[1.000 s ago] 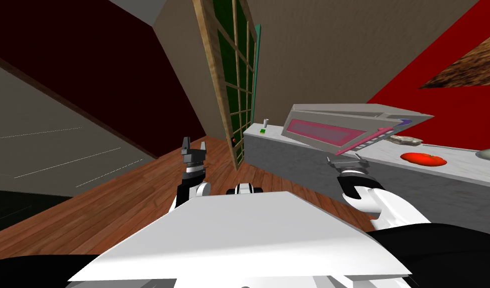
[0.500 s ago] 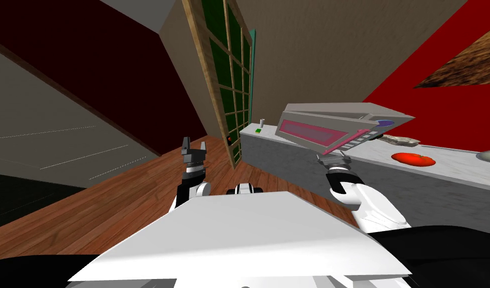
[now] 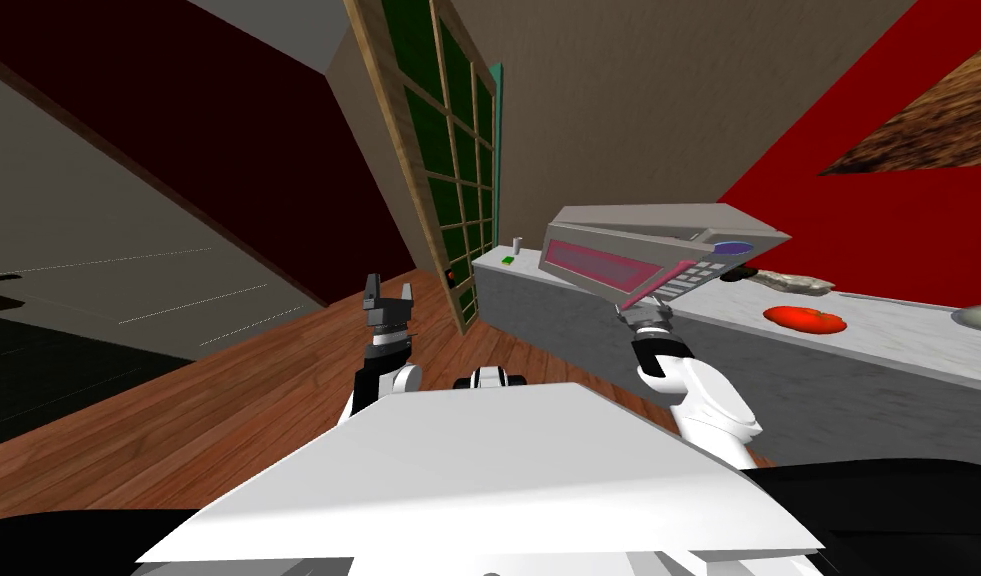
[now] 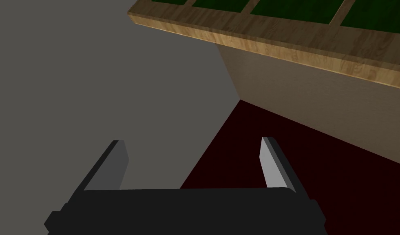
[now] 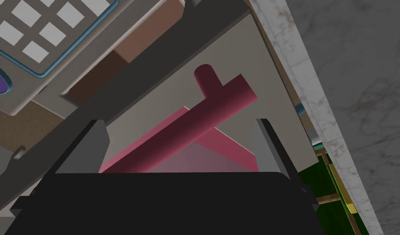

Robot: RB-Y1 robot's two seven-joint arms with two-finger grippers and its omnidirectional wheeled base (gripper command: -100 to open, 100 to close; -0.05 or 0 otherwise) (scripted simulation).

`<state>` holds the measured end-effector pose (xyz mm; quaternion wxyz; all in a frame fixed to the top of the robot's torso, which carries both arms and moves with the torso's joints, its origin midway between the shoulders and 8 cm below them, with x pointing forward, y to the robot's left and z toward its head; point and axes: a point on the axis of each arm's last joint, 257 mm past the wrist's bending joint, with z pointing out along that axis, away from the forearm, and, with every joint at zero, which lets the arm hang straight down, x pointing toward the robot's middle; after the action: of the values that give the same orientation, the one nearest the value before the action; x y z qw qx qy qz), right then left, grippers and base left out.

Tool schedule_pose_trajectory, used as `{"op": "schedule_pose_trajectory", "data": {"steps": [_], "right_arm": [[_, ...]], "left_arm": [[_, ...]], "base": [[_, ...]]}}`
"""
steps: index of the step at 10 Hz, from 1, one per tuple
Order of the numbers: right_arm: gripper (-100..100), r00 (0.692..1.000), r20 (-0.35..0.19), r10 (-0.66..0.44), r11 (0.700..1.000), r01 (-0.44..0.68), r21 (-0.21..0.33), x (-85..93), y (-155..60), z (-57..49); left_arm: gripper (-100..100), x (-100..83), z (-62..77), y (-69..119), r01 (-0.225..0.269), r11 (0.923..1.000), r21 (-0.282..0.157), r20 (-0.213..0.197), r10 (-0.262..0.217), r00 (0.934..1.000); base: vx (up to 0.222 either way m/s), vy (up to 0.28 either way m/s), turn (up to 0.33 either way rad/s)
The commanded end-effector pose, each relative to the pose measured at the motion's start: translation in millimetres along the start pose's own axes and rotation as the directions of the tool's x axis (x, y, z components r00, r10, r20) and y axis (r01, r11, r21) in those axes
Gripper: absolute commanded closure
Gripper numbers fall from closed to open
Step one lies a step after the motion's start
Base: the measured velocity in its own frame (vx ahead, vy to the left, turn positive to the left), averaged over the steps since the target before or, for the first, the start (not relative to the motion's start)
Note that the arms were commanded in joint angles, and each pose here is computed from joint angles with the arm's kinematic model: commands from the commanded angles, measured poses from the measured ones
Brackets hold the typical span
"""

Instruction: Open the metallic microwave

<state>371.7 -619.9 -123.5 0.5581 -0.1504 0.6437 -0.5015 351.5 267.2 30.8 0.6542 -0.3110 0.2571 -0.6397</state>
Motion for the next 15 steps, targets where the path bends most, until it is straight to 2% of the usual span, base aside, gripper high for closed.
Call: {"op": "schedule_pose_trajectory", "data": {"steps": [1,2,3,4,5,13,14,15], "right_arm": [[-100,1.0,0.02,-0.003,1.0,0.003,-0.006,-10.1,5.6,3.4],[-100,1.0,0.023,0.0,1.0,0.001,-0.005,-9.4,-1.1,7.4],[-100,1.0,0.027,-0.004,1.0,0.004,-0.008,-12.3,2.6,6.2],[100,1.0,0.024,-0.002,1.0,0.002,-0.006,-11.3,1.4,6.4],[100,1.0,-0.006,0.008,1.0,-0.008,0.027,-5.0,-0.2,2.4],[100,0.988,-0.144,0.062,0.99,-0.043,0.133,22.2,7.8,-21.5],[100,0.99,-0.124,0.068,0.991,-0.052,0.125,16.8,9.1,-17.8],[100,0.984,-0.152,0.088,0.986,-0.065,0.154,25.0,6.6,-25.1]], "left_arm": [[0,0.0,0.0,0.0,0.0,1.0,0.0,0.0,0.0,1.0],[0,0.0,0.0,0.0,0.0,1.0,0.0,0.0,0.0,1.0],[0,0.0,-0.1,0.0,0.0,1.0,0.0,0.0,0.0,1.0],[0,0.0,-0.1,0.0,0.0,1.0,0.0,0.0,0.0,1.0],[0,0.0,0.0,0.0,0.0,1.0,0.0,0.0,0.0,1.0],[0,0.1,-0.1,0.0,0.001,1.0,0.0,0.0,-0.001,1.0],[0,0.1,-0.1,0.0,0.0,1.0,0.0,0.0,0.0,1.0],[0,0.1,0.0,0.0,0.0,1.0,0.0,0.0,0.0,1.0]], "base": [[-0.023,-0.088,0.043],[0.058,-0.039,0.048],[0.037,-0.024,-0.001],[0.003,-0.005,-0.015],[0.034,0.103,-0.112],[0.048,0.201,-0.118],[0.03,0.069,-0.016],[0.11,0.146,-0.179]]}}
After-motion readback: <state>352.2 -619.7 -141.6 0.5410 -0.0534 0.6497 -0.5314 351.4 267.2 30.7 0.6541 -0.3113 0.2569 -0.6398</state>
